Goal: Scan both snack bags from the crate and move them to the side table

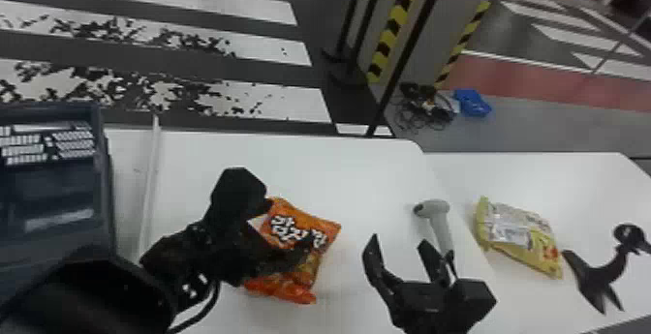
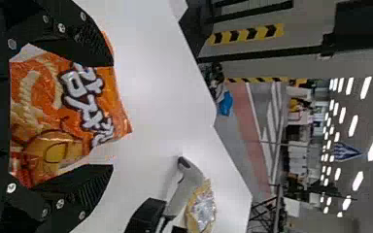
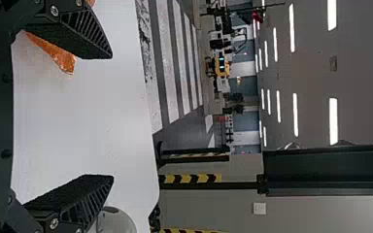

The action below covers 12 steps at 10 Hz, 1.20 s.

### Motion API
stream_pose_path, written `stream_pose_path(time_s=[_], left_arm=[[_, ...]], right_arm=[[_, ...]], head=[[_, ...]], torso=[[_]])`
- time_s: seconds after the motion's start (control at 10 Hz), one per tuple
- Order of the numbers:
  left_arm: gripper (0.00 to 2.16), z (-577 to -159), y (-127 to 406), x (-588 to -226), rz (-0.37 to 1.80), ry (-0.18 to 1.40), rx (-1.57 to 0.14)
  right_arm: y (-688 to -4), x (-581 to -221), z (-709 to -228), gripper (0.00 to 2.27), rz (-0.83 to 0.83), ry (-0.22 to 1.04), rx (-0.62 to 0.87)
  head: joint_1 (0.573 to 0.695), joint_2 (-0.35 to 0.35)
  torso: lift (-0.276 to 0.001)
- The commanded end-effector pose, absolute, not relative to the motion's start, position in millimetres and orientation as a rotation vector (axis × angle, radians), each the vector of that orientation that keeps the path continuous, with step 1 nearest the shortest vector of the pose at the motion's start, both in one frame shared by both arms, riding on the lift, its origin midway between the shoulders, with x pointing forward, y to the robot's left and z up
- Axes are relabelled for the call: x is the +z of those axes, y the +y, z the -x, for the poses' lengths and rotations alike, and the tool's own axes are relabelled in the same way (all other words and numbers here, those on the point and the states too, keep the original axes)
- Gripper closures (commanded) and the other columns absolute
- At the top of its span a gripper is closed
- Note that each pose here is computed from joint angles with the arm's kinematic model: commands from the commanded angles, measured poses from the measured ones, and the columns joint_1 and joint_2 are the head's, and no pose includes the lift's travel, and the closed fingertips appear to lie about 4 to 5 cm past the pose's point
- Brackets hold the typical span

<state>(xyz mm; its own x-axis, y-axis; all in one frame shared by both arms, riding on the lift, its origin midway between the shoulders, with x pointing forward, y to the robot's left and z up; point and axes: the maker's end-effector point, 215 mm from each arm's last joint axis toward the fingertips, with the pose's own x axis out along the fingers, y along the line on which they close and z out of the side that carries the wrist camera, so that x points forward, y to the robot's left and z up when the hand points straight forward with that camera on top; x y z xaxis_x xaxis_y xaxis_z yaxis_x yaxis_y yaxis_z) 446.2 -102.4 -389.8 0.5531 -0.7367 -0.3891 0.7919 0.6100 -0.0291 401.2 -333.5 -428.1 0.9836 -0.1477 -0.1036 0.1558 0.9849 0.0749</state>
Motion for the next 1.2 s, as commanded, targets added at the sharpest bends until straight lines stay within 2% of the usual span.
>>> stream_pose_path(time_s=[0.0,0.4,0.5,0.8,0.9,1.1], left_arm=[[0.03,-449.0,-67.1,-346.9,-0.134,0.276,-0.852],[0.04,-455.0,76.4,-269.6,-0.085,-0.008,-0.628],[0.04,-450.5,112.1,-273.5,-0.094,-0.019,-0.573],[0.04,-430.1,156.6,-284.9,-0.100,-0.047,-0.516],[0.06,-422.8,168.5,-284.6,-0.096,-0.079,-0.496],[0.07,-406.6,190.5,-288.2,-0.082,-0.118,-0.461]], right_arm=[[-333.4,-426.4,-401.6,0.12,-0.085,0.095,-0.153],[-322.6,-418.7,-407.6,0.11,-0.095,0.087,-0.123],[-317.6,-424.8,-409.4,0.11,-0.102,0.109,-0.113],[-297.1,-436.2,-419.9,0.10,-0.144,0.194,-0.046],[-287.0,-443.4,-418.5,0.10,-0.179,0.256,-0.013],[-259.4,-470.2,-399.0,0.11,-0.280,0.474,0.082]], head=[[0.695,-0.350],[0.695,-0.350],[0.695,-0.350],[0.695,-0.226],[0.695,-0.197],[0.695,-0.153]], torso=[[-0.099],[-0.099],[-0.099],[-0.099],[-0.099],[-0.099]])
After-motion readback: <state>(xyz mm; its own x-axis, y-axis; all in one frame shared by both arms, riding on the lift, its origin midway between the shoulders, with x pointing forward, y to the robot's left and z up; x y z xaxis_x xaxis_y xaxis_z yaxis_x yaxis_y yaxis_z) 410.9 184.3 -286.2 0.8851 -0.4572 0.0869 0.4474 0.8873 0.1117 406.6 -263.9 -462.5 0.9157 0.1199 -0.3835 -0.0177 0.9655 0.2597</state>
